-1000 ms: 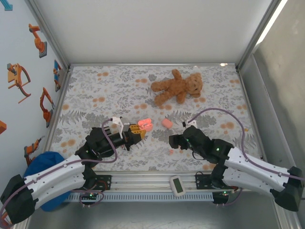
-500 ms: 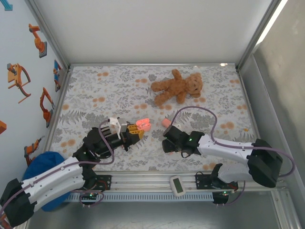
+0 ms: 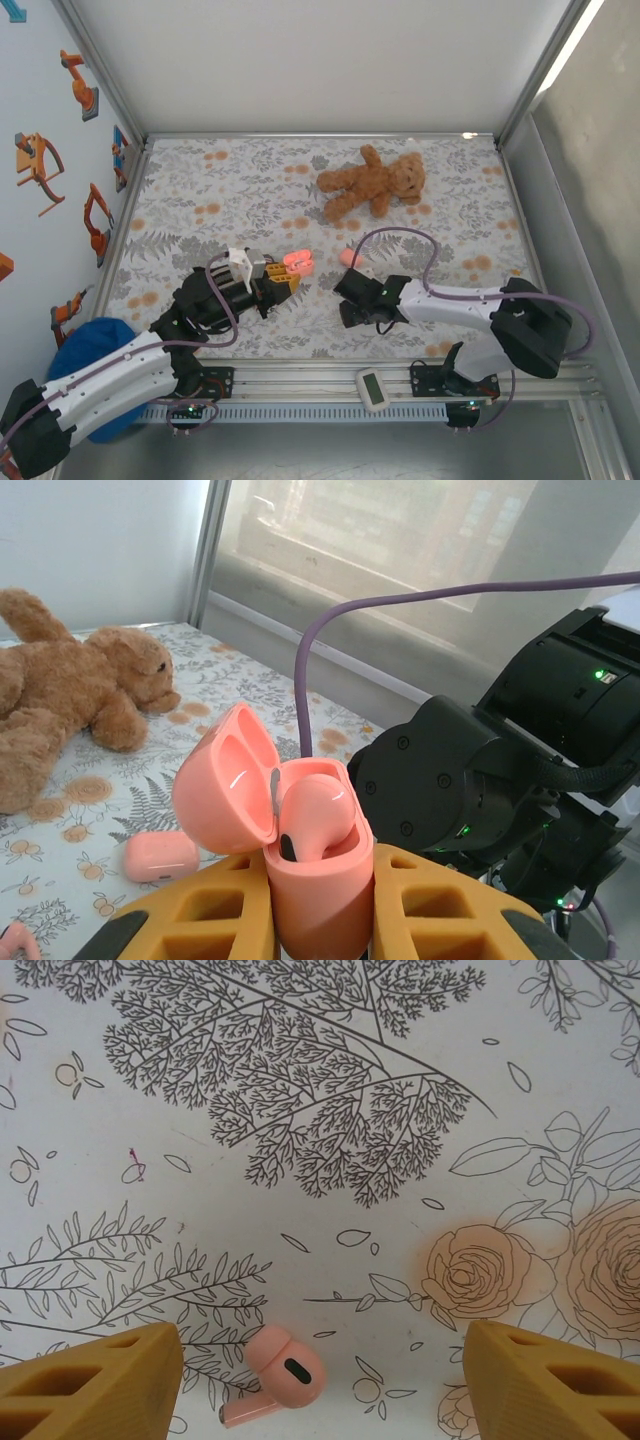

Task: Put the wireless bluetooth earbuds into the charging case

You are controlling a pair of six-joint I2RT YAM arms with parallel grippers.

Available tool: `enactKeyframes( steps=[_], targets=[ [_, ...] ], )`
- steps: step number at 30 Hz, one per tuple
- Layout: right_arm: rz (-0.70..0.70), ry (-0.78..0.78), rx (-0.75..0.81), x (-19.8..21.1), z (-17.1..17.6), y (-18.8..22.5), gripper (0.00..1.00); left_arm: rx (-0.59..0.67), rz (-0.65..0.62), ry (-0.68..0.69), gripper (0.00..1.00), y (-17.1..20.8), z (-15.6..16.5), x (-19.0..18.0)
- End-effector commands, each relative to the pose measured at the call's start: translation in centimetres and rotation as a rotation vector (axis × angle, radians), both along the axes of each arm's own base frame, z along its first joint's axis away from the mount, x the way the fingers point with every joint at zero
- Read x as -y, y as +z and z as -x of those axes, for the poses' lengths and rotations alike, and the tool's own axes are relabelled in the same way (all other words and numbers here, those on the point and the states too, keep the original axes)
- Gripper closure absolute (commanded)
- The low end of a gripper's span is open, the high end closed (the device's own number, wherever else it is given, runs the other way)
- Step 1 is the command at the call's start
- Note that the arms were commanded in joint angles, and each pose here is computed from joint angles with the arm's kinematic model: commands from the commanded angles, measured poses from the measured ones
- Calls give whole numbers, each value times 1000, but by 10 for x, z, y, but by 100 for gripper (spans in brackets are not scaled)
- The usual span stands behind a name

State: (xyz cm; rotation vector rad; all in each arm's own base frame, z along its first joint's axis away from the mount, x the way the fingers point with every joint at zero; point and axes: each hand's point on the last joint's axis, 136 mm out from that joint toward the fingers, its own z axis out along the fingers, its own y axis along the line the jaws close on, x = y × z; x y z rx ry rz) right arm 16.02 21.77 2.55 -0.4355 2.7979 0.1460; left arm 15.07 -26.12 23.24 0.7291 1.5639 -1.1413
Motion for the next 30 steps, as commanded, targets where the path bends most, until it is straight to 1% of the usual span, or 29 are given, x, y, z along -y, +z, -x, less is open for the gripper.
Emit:
enactKeyframes(
  steps=[1,14,30],
  targets=[
    [32,20,0,-2,-1,4,28,26,8,-5,90,5,2,0],
    [104,44,-28,3,1,-3,29,29,1,4,90,4,2,-2],
    [164,29,-46,23,9,-6,29,29,0,6,90,4,2,-3]
  ],
)
